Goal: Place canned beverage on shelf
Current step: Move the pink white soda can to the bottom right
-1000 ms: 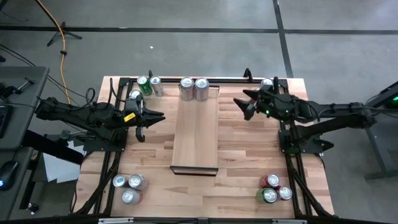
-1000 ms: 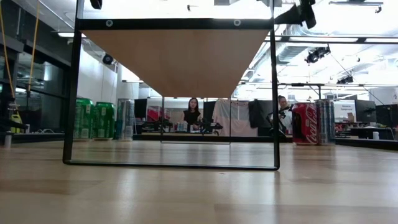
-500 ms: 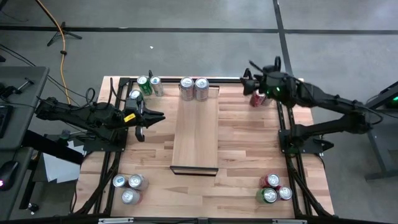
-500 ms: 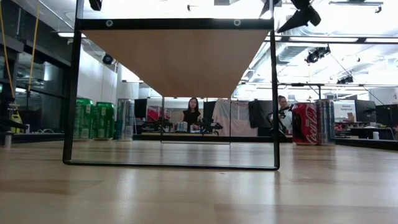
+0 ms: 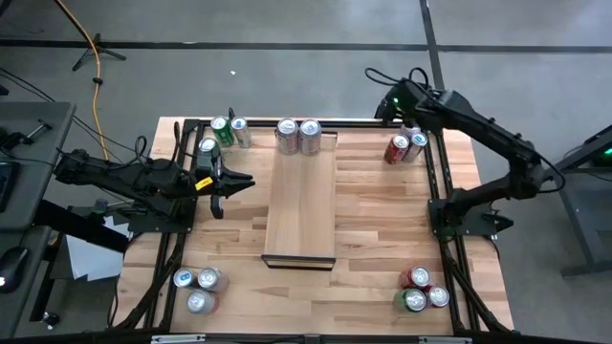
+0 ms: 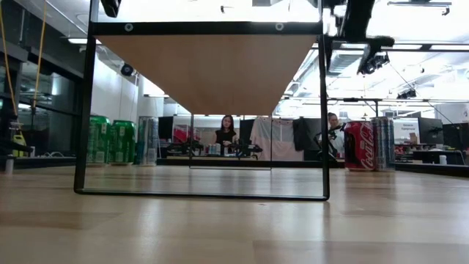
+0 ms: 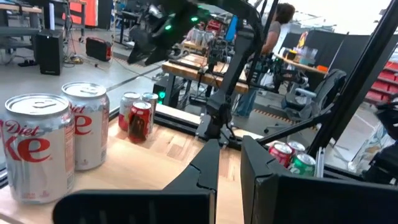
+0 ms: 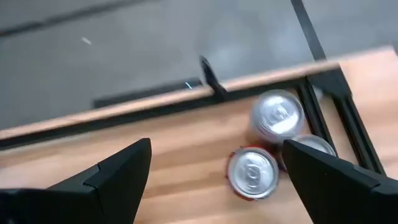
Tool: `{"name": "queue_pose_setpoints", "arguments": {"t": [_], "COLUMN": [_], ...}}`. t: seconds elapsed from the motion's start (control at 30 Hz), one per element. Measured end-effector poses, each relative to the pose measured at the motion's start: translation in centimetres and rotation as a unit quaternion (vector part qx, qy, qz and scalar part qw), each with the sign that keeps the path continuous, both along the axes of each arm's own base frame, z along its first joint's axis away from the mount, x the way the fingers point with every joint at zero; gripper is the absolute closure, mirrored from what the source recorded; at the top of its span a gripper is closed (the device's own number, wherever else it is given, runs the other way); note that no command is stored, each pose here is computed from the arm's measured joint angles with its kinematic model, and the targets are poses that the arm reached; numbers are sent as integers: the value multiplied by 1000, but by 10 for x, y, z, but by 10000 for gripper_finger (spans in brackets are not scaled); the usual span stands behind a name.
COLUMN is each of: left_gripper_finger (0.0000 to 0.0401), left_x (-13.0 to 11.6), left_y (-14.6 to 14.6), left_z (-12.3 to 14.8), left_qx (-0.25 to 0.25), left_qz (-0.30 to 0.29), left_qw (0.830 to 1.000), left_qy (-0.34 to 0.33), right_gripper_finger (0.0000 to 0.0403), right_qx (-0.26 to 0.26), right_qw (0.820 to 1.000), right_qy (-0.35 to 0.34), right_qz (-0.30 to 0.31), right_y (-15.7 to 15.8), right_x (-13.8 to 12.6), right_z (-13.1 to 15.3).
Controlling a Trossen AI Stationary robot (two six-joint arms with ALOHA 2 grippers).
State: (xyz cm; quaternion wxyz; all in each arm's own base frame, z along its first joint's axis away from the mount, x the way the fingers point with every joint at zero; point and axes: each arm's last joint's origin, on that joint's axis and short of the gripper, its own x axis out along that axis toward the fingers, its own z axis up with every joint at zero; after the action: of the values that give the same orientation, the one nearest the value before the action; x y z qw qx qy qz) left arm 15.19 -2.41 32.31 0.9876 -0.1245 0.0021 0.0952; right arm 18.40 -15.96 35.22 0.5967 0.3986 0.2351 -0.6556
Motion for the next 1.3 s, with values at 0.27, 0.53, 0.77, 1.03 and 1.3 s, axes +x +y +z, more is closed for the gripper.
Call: {"name": "queue_pose_setpoints", "arguments": {"t": [0.27,0.53,0.77,1.03,1.3], "left_gripper_finger": [401,401,401,401,401], "left_x": [0,0,0,0,0], "left_y": [1,2,4,4,4], "left_z": [-1,-1,-2,-2,-2], "left_qx": [2,4,5,4,4], "left_qz": [25,44,71,71,71], "left_qw": [1000,999,997,997,997], "left_qy": [6,7,7,7,7], "right_gripper_finger": [54,54,54,54,65], "right_qx": [58,103,173,205,236], "right_qw": [994,982,974,967,963], "right_qy": [39,50,62,94,100], "right_qz": [-87,-148,-134,-122,-90], "right_y": [-56,-89,-106,-115,-121], "right_x": [-24,-44,-34,-29,-28], "right_z": [-45,-68,-101,-124,-137]}}
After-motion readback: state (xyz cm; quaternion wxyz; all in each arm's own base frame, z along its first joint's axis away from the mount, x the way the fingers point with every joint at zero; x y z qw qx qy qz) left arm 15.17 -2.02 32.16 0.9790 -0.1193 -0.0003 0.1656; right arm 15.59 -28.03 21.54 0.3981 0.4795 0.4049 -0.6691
